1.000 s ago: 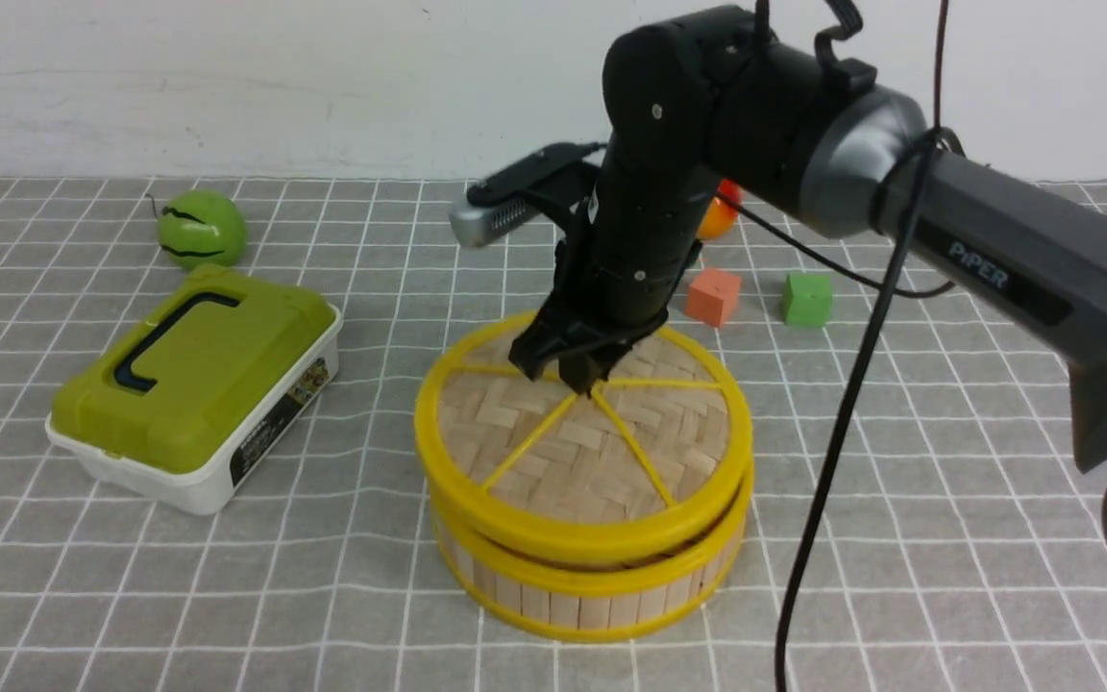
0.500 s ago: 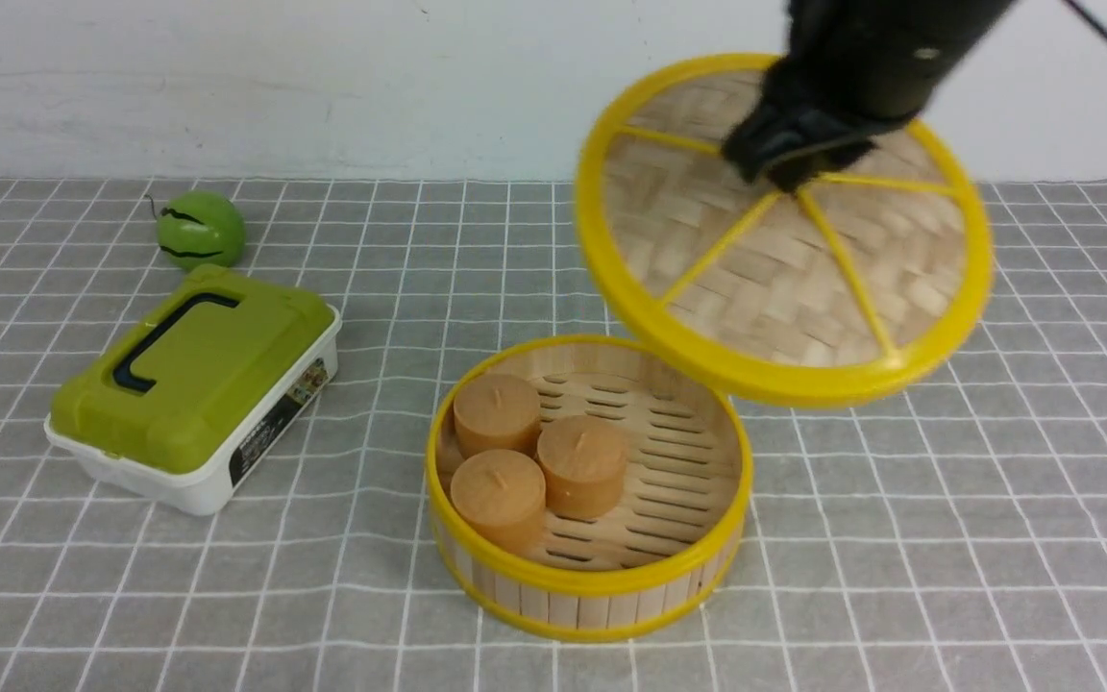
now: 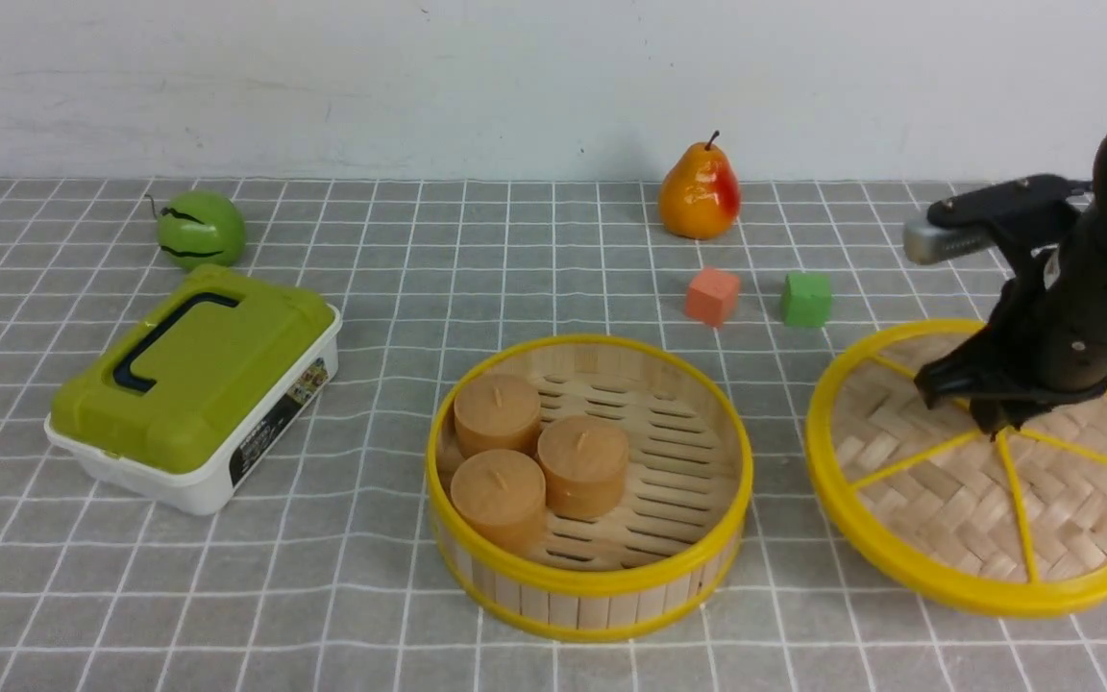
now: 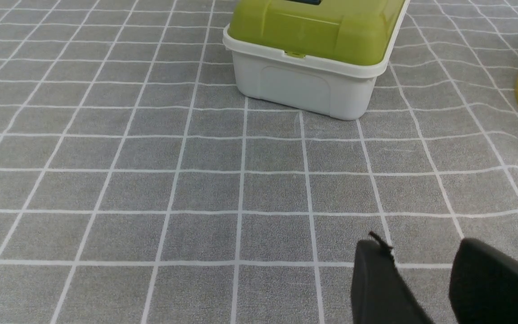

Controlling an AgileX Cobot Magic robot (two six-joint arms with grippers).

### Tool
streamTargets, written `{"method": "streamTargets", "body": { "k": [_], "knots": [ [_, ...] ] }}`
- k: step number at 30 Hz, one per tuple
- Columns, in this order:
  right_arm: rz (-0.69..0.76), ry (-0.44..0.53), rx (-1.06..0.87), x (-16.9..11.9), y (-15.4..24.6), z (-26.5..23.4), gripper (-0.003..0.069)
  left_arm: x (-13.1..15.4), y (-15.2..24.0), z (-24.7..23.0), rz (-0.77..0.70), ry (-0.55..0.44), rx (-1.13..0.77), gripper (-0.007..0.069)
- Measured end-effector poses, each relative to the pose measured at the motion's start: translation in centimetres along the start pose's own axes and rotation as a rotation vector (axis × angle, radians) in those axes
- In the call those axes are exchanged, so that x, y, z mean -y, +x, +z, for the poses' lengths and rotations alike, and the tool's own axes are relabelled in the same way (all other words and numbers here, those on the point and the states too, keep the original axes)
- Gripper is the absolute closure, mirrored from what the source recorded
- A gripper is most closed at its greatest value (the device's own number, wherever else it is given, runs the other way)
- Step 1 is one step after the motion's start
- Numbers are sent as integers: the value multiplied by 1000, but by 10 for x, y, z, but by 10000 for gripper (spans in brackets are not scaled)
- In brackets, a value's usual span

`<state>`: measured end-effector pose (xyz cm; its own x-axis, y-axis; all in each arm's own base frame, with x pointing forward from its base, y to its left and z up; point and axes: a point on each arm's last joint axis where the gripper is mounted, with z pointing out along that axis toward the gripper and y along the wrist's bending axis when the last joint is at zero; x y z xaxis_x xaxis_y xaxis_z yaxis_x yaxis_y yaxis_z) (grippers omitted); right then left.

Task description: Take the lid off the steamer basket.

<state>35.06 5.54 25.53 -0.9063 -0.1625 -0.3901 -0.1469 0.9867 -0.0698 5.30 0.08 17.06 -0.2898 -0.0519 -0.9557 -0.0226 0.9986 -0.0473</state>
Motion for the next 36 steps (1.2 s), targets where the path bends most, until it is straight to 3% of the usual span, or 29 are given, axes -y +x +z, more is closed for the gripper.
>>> {"method": "streamTargets", "body": {
  "k": [8,16,19,22,23,24,25,29,33,34,36],
  "knots": [
    [21,-22,-48,-4,-2,52,561,0,0,0,0,0,0,386],
    [41,-43,-122,-6,-2,48,393,0,0,0,0,0,0,386],
    [-7,-92,-115,-7,-2,4,330,0,0,0,0,0,0,386],
    [-40,-153,-63,-9,1,-34,319,0,0,0,0,0,0,386],
    [-68,-235,29,-14,10,-75,319,0,0,0,0,0,0,386],
    [-63,-244,25,-15,10,-75,319,0,0,0,0,0,0,386],
    [-83,-315,100,-19,23,-105,326,0,0,0,0,0,0,386],
    [-156,-425,259,-26,68,-162,388,0,0,0,0,0,0,386],
    [-189,-410,383,-25,119,-189,545,0,0,0,0,0,0,386],
    [-190,-404,409,-24,123,-193,554,0,0,0,0,0,0,386],
    [-181,-360,539,-21,159,-203,659,0,0,0,0,0,0,386]
  ]
}}
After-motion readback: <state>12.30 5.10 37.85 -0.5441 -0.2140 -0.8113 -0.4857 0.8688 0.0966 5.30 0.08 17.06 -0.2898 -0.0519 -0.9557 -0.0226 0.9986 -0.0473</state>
